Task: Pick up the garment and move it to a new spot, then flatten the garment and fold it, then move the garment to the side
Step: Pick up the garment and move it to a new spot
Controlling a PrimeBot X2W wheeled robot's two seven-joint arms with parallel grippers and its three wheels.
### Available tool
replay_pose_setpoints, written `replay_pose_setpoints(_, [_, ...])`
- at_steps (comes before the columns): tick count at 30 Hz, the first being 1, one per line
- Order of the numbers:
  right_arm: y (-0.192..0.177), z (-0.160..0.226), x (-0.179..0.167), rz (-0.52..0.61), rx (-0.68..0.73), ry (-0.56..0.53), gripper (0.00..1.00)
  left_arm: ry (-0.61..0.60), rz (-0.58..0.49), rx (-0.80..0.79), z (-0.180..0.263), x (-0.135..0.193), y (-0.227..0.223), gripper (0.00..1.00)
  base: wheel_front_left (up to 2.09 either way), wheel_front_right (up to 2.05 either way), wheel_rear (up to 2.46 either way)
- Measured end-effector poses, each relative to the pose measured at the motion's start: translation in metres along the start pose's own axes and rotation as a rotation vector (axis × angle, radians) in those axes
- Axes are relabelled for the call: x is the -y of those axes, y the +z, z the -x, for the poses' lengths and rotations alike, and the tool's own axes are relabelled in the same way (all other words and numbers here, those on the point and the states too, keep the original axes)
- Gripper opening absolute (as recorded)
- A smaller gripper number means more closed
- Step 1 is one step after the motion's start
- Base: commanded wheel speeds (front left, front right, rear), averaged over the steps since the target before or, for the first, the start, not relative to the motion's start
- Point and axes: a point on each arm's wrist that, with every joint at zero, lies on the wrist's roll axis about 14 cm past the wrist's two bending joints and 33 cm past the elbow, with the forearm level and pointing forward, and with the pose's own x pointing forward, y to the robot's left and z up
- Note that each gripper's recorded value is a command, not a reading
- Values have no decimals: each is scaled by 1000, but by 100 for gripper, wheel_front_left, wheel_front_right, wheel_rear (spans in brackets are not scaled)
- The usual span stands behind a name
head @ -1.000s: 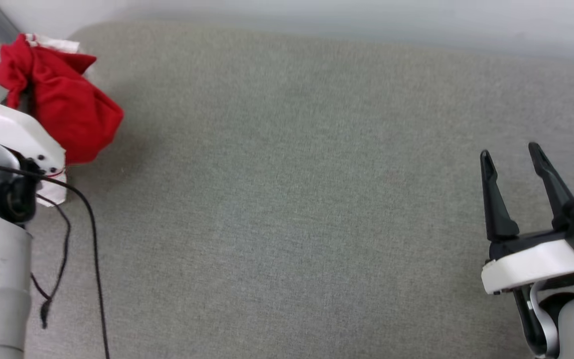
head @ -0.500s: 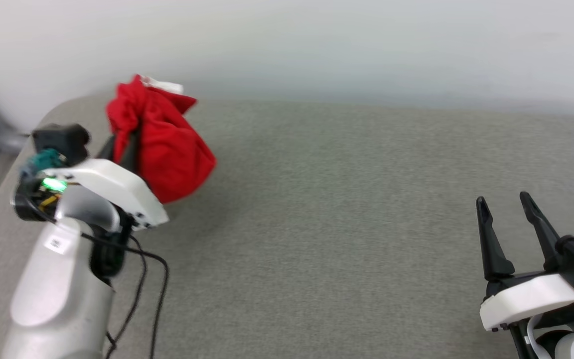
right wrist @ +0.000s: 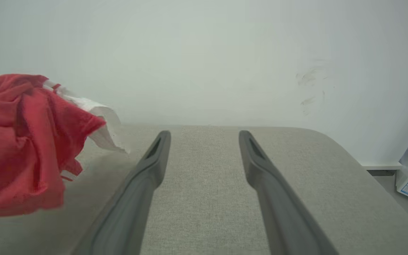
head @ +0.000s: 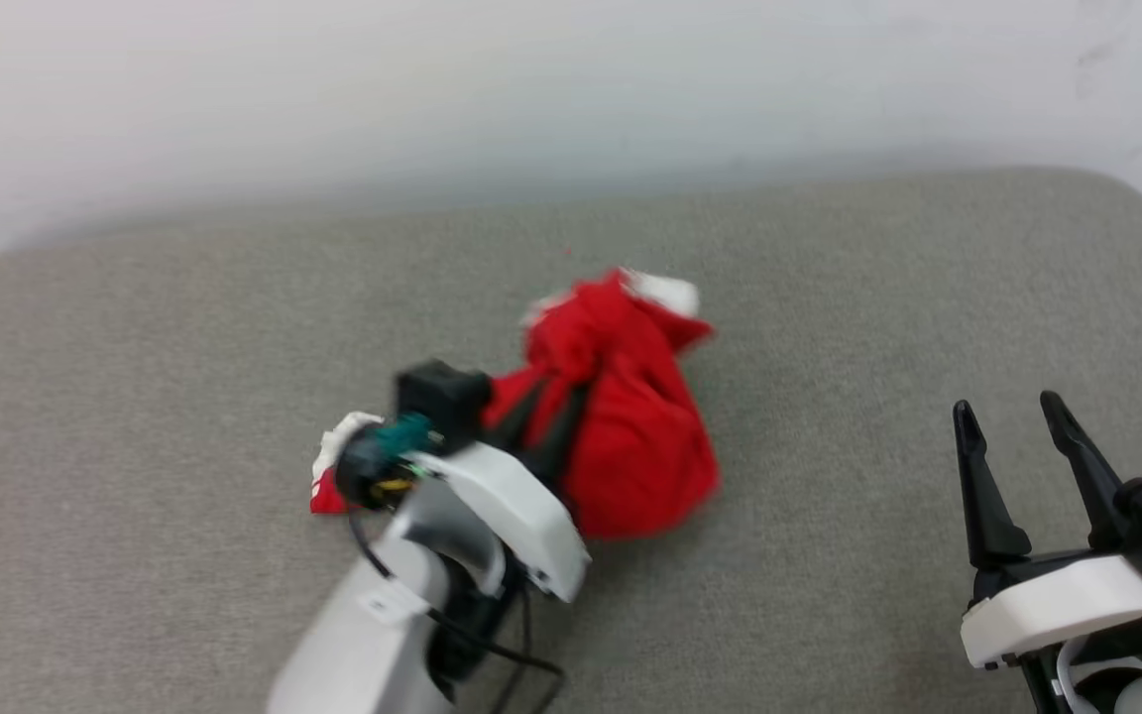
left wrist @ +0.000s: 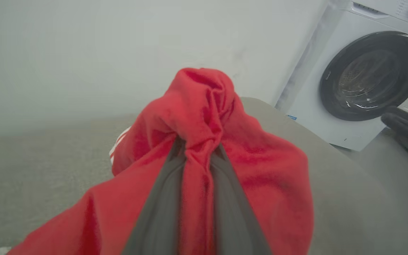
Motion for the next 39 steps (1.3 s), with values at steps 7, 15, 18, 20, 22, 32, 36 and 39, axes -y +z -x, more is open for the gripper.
replay_pose_setpoints(7, [-16, -13, 11, 2, -36, -32, 100, -142, 71, -236, -4, 45, -89, 0, 0, 0, 0])
replay_pose_setpoints(15, [-38, -23, 14, -1, -81, -41, 100, -233, 63, -411, 15, 69, -154, 44, 0, 0, 0])
replay_pose_setpoints(18, [-36, -27, 10, -3, -72, -27, 100, -246, 61, -400, 19, 73, -154, 100, 0, 0, 0])
replay_pose_setpoints(20, [-34, -28, 8, -1, -67, -22, 100, -247, 55, -372, 19, 74, -148, 100, 0, 0, 0])
replay_pose_setpoints(22, [-31, -28, 6, 0, -59, -15, 100, -254, 45, -329, 19, 77, -137, 100, 0, 0, 0])
replay_pose_setpoints(32, [-16, -19, -8, -8, -33, 24, 100, -163, -24, -37, 16, 63, -60, 100, 0, 0, 0])
replay_pose_setpoints(36, [-12, -14, -10, -9, -24, 31, 100, -46, -44, 40, 22, 35, -38, 100, 0, 0, 0])
replay_pose_setpoints(39, [-11, -9, -12, -12, -29, 37, 100, 58, -58, 78, 32, 8, -26, 100, 0, 0, 0])
